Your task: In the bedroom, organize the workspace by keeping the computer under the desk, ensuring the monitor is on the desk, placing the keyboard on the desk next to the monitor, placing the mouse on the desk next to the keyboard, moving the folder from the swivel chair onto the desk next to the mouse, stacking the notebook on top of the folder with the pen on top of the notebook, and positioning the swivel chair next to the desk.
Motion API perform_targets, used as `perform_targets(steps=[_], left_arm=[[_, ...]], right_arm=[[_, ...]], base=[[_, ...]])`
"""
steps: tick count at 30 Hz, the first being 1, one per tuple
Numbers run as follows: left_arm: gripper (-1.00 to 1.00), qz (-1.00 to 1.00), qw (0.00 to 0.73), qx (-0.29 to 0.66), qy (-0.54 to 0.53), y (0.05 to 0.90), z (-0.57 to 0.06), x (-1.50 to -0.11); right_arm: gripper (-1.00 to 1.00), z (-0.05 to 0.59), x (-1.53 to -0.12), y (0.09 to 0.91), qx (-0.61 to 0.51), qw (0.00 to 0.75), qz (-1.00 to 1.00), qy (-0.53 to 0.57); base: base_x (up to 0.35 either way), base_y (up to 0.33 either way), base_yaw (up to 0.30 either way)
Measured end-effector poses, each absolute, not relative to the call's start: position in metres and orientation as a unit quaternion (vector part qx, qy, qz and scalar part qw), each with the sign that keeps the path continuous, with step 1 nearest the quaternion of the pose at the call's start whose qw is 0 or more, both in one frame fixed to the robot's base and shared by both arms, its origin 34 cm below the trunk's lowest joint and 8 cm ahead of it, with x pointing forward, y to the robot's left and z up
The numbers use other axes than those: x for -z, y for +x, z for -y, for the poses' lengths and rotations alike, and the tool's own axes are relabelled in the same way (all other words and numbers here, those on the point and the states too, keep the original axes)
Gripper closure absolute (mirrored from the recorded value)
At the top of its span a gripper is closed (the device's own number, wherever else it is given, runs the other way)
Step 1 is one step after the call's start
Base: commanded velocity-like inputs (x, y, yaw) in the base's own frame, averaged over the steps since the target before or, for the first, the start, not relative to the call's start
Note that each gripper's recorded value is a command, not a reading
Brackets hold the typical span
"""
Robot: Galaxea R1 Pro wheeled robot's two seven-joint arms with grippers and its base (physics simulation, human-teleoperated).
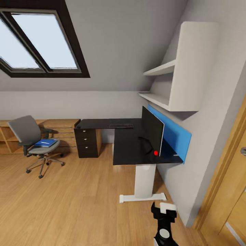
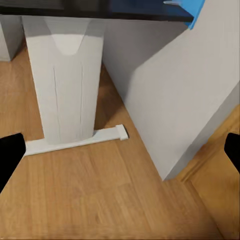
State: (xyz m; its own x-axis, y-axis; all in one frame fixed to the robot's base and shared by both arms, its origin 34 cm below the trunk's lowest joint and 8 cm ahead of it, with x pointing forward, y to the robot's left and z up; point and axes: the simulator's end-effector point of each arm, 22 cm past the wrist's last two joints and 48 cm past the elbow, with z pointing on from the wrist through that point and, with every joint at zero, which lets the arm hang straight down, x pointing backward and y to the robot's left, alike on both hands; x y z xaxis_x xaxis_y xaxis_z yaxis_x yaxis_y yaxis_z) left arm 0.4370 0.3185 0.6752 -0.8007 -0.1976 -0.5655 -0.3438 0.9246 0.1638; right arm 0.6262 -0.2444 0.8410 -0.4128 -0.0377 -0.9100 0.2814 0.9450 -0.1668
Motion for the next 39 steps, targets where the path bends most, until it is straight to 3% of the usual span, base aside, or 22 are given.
perform_targets(steps=[12,22,39], left_arm=[[-1.0,-0.943,0.293,-0.111,-0.108,0.434,-0.276,-0.67],[-1.0,-0.941,0.307,-0.102,-0.096,0.428,-0.253,-0.667],[-1.0,-0.942,0.307,-0.1,-0.096,0.427,-0.251,-0.667]], right_arm=[[-1.0,0.252,-0.78,0.558,0.132,0.554,-0.819,0.068],[-1.0,0.248,-0.777,0.555,0.126,0.553,-0.821,0.068],[-1.0,0.2,-0.749,0.538,0.035,0.527,-0.849,-0.007]], base=[[0.019,0.327,0.029],[0.017,0.052,0.23],[0.188,0.214,0.018]])
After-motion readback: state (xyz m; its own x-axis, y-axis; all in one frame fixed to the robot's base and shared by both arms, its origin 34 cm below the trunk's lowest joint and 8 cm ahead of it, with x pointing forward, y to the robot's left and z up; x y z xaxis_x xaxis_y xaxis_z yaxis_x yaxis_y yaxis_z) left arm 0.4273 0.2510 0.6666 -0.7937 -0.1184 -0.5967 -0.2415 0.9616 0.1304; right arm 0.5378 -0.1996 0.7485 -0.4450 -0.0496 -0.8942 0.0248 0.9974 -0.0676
